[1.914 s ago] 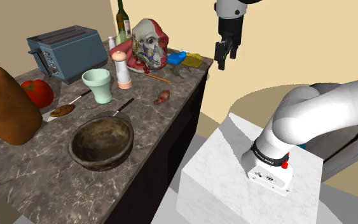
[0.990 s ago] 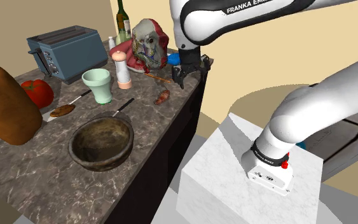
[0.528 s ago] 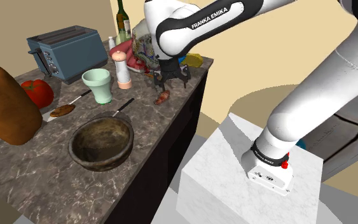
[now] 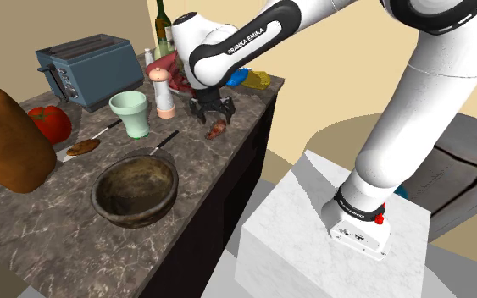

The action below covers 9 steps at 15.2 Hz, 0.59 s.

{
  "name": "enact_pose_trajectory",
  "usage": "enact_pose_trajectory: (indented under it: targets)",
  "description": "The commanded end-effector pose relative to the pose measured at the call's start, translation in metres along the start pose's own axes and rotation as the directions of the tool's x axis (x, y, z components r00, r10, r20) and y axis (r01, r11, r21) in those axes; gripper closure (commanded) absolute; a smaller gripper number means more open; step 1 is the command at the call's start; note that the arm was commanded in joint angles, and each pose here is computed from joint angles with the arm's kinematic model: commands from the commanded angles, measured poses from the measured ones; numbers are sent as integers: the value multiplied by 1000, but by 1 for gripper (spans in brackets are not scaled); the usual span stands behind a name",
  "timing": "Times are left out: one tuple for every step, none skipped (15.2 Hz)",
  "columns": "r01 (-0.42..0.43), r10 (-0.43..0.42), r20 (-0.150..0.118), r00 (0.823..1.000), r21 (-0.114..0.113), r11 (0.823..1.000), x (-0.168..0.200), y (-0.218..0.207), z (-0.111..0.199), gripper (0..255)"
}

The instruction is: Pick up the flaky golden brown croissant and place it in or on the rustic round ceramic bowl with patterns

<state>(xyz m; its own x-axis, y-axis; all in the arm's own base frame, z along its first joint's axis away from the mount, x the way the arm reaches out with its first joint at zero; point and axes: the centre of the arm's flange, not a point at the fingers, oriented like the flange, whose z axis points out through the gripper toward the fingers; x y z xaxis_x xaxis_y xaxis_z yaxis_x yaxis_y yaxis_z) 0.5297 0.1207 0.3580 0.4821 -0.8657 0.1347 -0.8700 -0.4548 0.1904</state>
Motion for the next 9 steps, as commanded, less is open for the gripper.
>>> enact_pose_trajectory:
  targets:
    - [-9,9,-1,1000,0,1000,0,-2,10,0]
    - [-9,9,-1,1000,0,1000,0,-2,16,0]
    - [-9,9,-1,1000,0,1000,0,-2,21,0]
    - [-9,9,-1,1000,0,1000,0,-2,26,0]
    - [-9,9,-1,1000,0,1000,0,-2,32,0]
    - [-9,9,-1,1000,0,1000,0,-2,35,0]
    - [-9,9,-1,1000,0,1000,0,-2,35,0]
    - [-9,9,-1,1000,0,1000,0,-2,35,0]
    - [-9,9,-1,1000,0,1000,0,-2,35,0]
